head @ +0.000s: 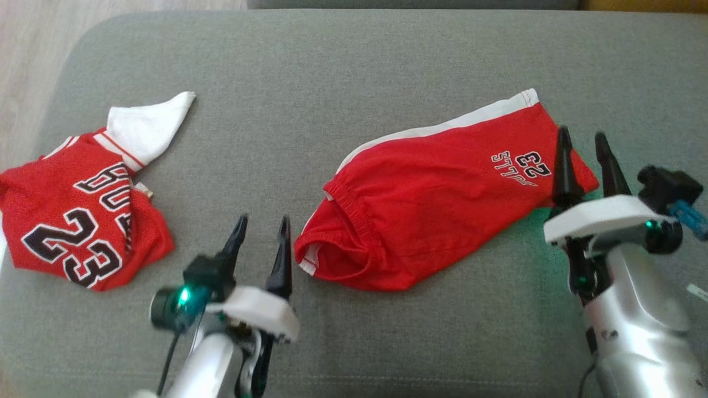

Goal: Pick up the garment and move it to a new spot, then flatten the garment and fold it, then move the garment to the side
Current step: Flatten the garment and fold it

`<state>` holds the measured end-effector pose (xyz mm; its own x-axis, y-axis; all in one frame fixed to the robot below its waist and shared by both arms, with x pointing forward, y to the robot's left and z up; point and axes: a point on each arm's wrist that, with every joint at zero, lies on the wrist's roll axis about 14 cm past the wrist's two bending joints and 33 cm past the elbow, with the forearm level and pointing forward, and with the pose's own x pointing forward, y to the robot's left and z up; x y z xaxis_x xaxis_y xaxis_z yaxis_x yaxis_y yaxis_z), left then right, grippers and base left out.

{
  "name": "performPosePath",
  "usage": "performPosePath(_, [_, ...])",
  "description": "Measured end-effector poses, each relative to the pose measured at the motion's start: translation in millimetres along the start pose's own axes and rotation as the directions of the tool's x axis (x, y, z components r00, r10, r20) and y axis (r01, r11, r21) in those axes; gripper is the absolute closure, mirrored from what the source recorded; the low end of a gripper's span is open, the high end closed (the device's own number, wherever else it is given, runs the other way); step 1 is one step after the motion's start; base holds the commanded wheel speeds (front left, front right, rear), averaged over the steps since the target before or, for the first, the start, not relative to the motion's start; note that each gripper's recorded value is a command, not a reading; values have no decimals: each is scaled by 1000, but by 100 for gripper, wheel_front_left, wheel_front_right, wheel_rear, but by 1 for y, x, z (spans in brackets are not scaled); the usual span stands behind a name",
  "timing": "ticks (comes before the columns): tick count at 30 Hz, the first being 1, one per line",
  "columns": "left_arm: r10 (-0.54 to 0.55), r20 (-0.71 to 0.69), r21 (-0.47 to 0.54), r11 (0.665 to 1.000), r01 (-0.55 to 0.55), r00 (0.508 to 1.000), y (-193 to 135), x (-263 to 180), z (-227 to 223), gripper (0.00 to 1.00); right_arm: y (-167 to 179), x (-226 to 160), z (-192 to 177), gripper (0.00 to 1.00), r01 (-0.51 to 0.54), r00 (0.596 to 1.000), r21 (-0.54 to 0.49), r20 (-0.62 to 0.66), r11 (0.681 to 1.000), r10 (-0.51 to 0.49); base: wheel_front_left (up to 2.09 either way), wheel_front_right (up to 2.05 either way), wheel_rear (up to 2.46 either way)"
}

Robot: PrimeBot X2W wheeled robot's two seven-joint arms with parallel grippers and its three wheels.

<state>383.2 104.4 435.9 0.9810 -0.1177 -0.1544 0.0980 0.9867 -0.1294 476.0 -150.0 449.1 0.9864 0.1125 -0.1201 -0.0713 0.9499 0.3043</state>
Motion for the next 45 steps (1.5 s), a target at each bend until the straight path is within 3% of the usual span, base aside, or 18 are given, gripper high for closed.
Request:
performPosePath(9, [-136, 51, -145, 979, 142, 989, -38, 53, 30, 0, 0, 1, -6, 0, 1, 1000, 12, -10, 1000, -1, 0, 0, 0])
performPosePath(12, [-164, -2, -244, 957, 159, 986, -47, 63, 17, 0, -9, -2, -8, 0, 22, 1000, 11, -16, 1000, -22, 0, 0, 0])
performPosePath(22, [-232, -212, -406, 904, 130, 949, -67, 52, -46, 0, -19, -5, -5, 0, 46, 999, 8, -3, 999, -46, 0, 0, 0])
performPosePath(32, [-275, -159, -450, 875, 178, 948, -81, 62, -27, 0, -17, -7, 0, 0, 38, 999, 1, 8, 999, -38, 0, 0, 0])
performPosePath(33, [-277, -158, -447, 876, 181, 948, -82, 63, -27, 6, -18, -8, 0, 0, 41, 999, 0, 8, 999, -41, 0, 0, 0])
performPosePath(34, [-281, -155, -434, 880, 190, 947, -83, 65, -26, 24, -19, -9, 0, 0, 44, 999, -1, 8, 999, -44, 0, 0, 0])
performPosePath(36, [-286, -141, -406, 890, 208, 948, -85, 71, -22, 78, -24, -11, 0, 0, 54, 999, -2, 10, 999, -54, 0, 0, 0])
performPosePath(37, [-289, -130, -385, 896, 221, 948, -86, 76, -18, 100, -26, -12, 0, 0, 59, 998, -2, 11, 998, -59, 0, 0, 0])
performPosePath(41, [-314, -50, -191, 935, 299, 948, -95, 98, 9, 100, -36, -17, 3, 0, 89, 996, 7, 18, 996, -89, 0, 0, 0])
performPosePath(45, [-381, 99, 40, 925, 379, 919, -115, 115, 61, 100, -46, -23, 6, 0, 119, 992, 14, 27, 993, -120, 0, 0, 0])
